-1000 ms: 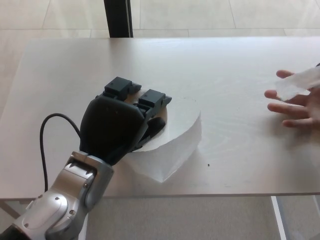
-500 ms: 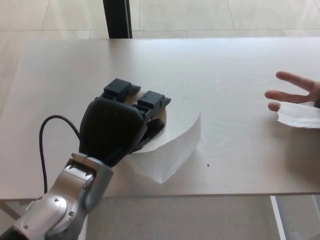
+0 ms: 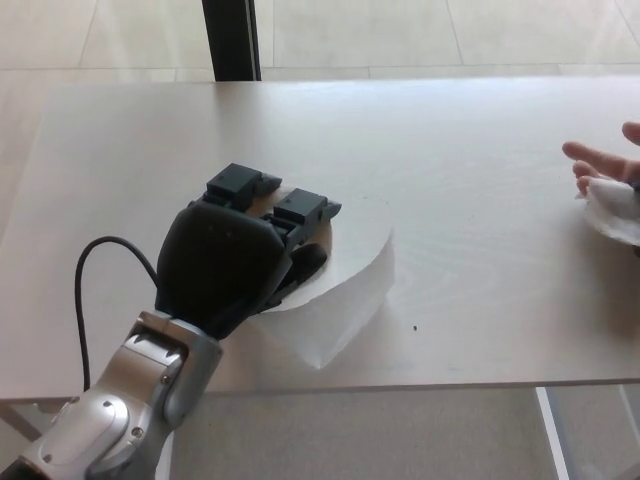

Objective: A toilet paper roll is kept in the middle of the desk infront of the robot. The robot places its left hand on the top of the toilet paper roll to hold it still and uses its right hand to tear off a piece of toilet paper from it and hands the paper to a person

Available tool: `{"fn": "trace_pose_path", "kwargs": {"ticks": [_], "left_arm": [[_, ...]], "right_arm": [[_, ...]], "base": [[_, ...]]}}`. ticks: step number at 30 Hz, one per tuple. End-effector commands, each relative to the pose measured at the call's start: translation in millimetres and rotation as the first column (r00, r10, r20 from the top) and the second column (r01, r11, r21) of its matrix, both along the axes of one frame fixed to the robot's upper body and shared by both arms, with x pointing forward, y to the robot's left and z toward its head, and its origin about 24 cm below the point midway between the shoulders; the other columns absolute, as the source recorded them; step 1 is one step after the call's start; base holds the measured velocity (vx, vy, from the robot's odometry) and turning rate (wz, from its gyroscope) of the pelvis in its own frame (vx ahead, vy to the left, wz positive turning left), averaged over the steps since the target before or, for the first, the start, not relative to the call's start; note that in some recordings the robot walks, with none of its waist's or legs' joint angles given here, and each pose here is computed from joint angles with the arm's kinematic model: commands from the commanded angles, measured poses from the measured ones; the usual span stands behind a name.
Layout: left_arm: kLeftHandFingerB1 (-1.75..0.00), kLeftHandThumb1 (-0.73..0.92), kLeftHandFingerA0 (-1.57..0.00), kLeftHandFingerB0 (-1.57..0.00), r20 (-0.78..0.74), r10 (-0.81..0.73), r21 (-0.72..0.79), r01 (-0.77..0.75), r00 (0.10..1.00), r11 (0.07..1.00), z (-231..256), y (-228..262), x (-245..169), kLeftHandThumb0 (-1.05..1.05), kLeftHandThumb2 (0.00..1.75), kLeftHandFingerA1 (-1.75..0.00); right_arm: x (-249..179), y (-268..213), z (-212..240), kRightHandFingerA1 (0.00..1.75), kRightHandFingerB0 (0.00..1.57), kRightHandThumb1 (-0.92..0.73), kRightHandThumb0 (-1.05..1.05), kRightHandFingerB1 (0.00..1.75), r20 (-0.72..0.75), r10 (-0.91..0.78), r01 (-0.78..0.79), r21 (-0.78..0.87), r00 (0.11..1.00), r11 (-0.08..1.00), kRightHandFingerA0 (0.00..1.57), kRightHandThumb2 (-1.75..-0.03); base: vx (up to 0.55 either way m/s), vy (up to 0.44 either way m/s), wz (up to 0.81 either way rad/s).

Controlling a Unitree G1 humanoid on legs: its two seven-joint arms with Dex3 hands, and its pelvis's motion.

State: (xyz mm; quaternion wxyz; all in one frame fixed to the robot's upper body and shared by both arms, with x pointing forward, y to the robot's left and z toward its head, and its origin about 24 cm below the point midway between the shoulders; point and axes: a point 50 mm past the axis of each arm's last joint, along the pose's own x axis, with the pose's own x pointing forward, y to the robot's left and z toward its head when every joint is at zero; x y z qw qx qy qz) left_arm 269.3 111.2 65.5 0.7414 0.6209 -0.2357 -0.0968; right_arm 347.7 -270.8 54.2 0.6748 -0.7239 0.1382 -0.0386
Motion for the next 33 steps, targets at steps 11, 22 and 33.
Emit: {"fn": "trace_pose_path", "kwargs": {"ticks": [11, 22, 33], "left_arm": [[-0.5, 0.86, -0.48, -0.54, -0.349, 0.027, 0.146, 0.026, 0.937, 0.989, -67.0, 15.4, -31.5, -0.48, 0.65, -0.62], [-0.51, 0.84, -0.5, -0.56, -0.346, 0.037, 0.127, 0.008, 0.938, 0.992, -67.7, 21.0, -30.7, -0.48, 0.65, -0.64], [-0.19, 0.75, -0.01, -0.03, -0.344, 0.092, -0.249, -0.185, 0.934, 0.951, 13.1, 27.4, 15.7, -0.82, 1.12, -0.37]], "right_arm": [[-8.0, -23.0, 10.9, 0.09, 0.0, -0.56, -0.94, 0.0, -0.032, -0.116, 0.106, -0.236, 0.993, 0.966, 0.0, -0.88], [-4.3, -16.5, 58.8, 0.19, 0.02, -0.53, -0.92, 0.06, 0.165, 0.018, 0.0, -0.109, 0.986, 0.994, 0.0, -0.9], [-55.7, -7.0, 91.2, 0.27, 0.0, -0.6, -1.03, 0.0, 0.268, 0.126, -0.139, 0.03, 0.955, 0.99, 0.0, -0.98]], "base": [[0.0, 0.0, 0.0], [0.0, 0.0, 0.0], [0.0, 0.0, 0.0]]}}
